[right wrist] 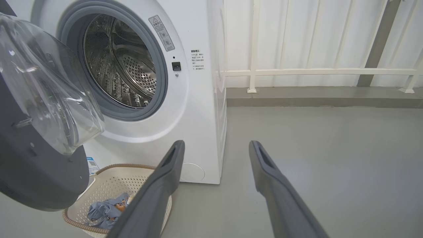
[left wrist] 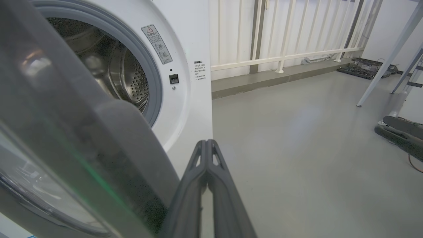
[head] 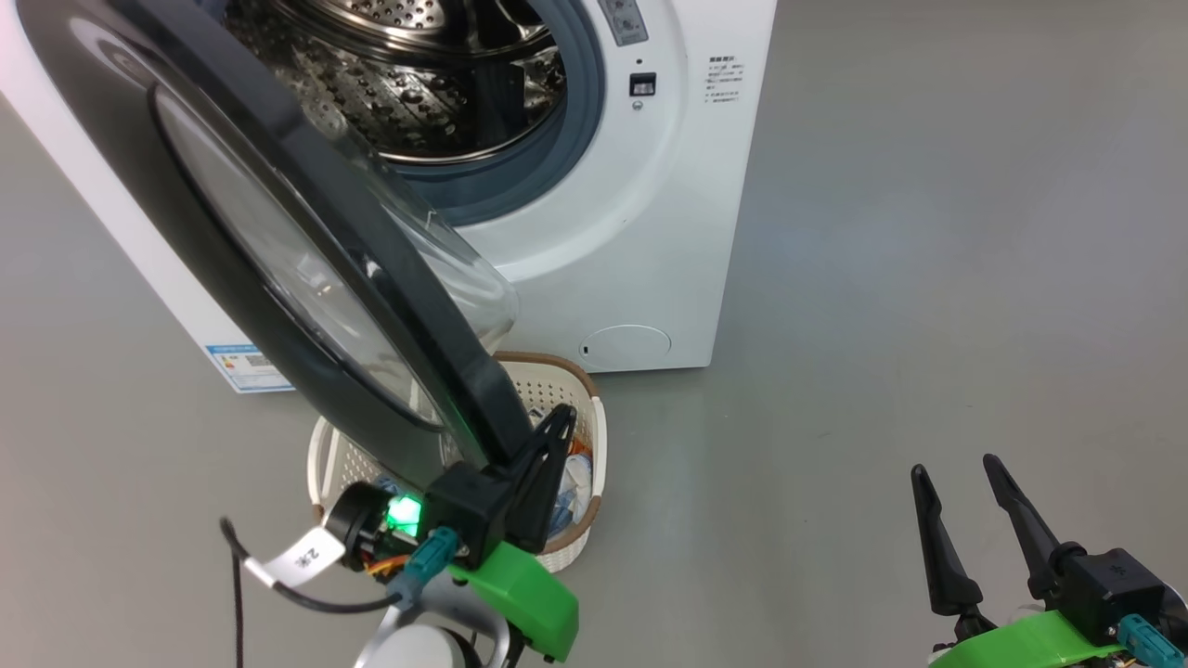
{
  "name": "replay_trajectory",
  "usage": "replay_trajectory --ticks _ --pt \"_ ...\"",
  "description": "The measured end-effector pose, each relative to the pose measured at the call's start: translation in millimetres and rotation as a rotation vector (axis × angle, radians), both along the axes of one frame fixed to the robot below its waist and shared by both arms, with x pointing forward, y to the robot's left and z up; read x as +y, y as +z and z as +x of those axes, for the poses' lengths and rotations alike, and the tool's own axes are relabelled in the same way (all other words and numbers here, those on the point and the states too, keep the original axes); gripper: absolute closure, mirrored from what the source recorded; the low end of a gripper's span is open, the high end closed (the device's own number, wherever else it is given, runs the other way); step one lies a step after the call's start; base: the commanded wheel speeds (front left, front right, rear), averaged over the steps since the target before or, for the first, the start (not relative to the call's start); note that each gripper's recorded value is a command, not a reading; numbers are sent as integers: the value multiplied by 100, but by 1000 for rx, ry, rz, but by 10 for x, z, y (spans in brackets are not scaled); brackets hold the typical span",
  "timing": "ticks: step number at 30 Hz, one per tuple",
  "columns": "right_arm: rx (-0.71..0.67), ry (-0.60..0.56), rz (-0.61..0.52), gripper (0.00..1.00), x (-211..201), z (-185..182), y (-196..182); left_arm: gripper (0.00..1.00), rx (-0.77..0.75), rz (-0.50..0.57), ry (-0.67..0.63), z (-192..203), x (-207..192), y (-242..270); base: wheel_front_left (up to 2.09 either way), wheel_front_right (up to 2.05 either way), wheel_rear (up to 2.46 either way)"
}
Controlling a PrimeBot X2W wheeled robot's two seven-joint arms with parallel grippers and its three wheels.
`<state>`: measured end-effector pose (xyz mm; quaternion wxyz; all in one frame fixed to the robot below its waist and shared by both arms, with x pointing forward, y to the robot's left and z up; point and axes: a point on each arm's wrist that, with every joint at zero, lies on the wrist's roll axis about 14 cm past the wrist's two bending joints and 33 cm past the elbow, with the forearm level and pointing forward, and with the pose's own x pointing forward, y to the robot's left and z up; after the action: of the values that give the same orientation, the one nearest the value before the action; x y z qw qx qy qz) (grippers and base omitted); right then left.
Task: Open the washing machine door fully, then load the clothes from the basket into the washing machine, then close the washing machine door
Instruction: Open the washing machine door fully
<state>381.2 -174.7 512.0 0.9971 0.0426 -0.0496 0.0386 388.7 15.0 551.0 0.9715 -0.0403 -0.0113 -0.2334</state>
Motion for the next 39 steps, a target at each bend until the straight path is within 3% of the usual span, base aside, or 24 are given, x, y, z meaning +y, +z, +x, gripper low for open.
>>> replay_trajectory --ticks 39 --pt "-6 100 9 0 349 164 9 100 29 5 224 -456 769 -100 0 0 0"
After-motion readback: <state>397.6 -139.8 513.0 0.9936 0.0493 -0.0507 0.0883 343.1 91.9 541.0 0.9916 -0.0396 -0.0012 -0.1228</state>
